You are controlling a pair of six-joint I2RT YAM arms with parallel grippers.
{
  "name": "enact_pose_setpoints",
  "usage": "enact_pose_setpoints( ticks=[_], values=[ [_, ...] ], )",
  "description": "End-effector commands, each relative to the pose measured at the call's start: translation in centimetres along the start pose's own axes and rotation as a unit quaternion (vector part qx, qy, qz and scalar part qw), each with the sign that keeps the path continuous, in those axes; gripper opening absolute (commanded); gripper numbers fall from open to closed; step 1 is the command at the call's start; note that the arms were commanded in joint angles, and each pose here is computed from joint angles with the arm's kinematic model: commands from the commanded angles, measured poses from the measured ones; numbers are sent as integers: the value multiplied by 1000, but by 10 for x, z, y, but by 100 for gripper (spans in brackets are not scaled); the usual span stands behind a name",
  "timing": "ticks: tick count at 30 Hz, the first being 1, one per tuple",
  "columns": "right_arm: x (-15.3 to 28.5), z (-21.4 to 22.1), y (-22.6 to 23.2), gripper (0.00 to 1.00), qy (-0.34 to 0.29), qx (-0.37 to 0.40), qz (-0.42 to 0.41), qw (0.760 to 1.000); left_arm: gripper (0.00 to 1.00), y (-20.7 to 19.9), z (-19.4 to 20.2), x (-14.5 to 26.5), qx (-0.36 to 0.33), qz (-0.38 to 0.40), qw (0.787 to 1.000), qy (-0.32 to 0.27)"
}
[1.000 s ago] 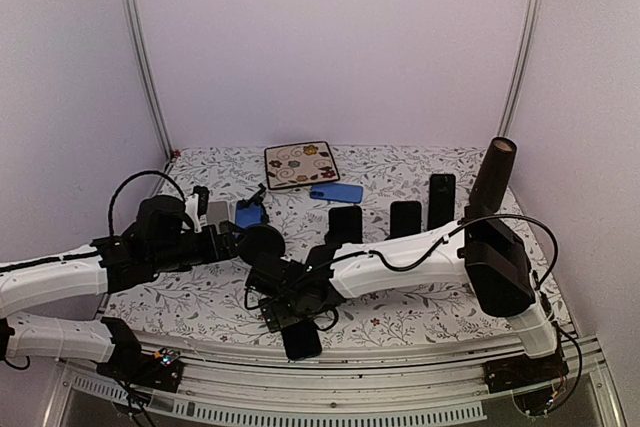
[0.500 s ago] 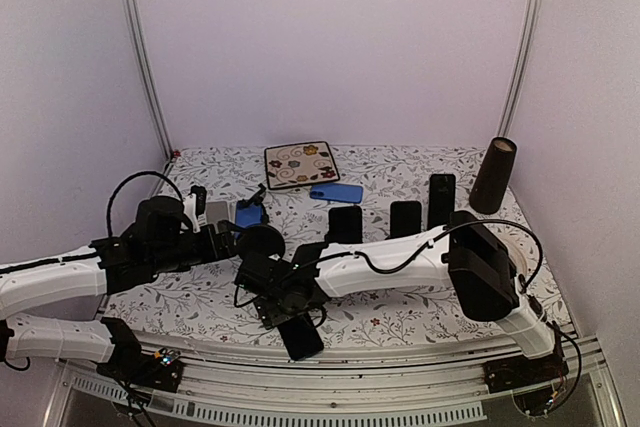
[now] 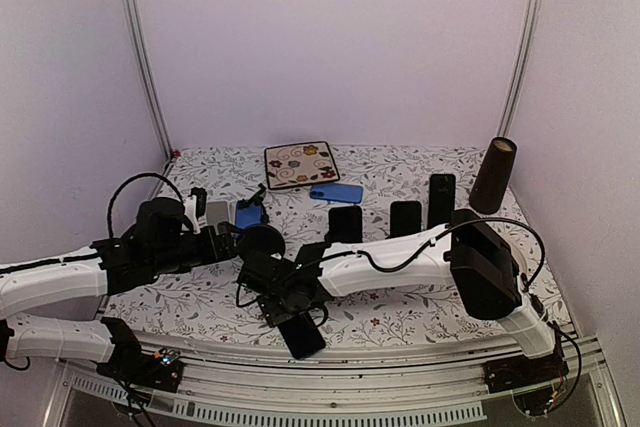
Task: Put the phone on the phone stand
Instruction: Pick up the phone at the corner of the board.
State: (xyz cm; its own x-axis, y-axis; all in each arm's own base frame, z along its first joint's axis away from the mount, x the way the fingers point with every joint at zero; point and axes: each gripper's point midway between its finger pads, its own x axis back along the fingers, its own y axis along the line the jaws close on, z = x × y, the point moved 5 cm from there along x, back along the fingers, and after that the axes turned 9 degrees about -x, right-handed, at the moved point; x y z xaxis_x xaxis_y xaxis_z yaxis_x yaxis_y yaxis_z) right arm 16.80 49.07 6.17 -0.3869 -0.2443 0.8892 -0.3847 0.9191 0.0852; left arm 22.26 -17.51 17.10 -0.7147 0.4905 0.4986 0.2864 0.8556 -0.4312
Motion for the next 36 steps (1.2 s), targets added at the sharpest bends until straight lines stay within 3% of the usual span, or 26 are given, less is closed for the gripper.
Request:
enact_pose_setpoints(
  ticks=[1, 9, 21, 30, 36],
  values=[
    [-18, 11, -25, 71, 34, 7, 36, 999, 86, -2, 5, -3, 3, 10, 1000, 2],
    [-18, 2, -21, 69, 15, -4, 21, 1000, 85, 2, 20, -6, 19, 19, 999, 21],
    [18, -34, -22, 66, -35, -46, -28, 998, 84, 4, 31, -7, 30, 32, 998, 37],
    [32, -55, -21, 66, -65, -69, -57, 994, 76, 4, 46, -10, 45, 53, 996, 56],
    [43, -76, -22, 66, -92, -90, -82, 988, 64, 5, 59, -5, 68, 79, 993, 58]
  ],
)
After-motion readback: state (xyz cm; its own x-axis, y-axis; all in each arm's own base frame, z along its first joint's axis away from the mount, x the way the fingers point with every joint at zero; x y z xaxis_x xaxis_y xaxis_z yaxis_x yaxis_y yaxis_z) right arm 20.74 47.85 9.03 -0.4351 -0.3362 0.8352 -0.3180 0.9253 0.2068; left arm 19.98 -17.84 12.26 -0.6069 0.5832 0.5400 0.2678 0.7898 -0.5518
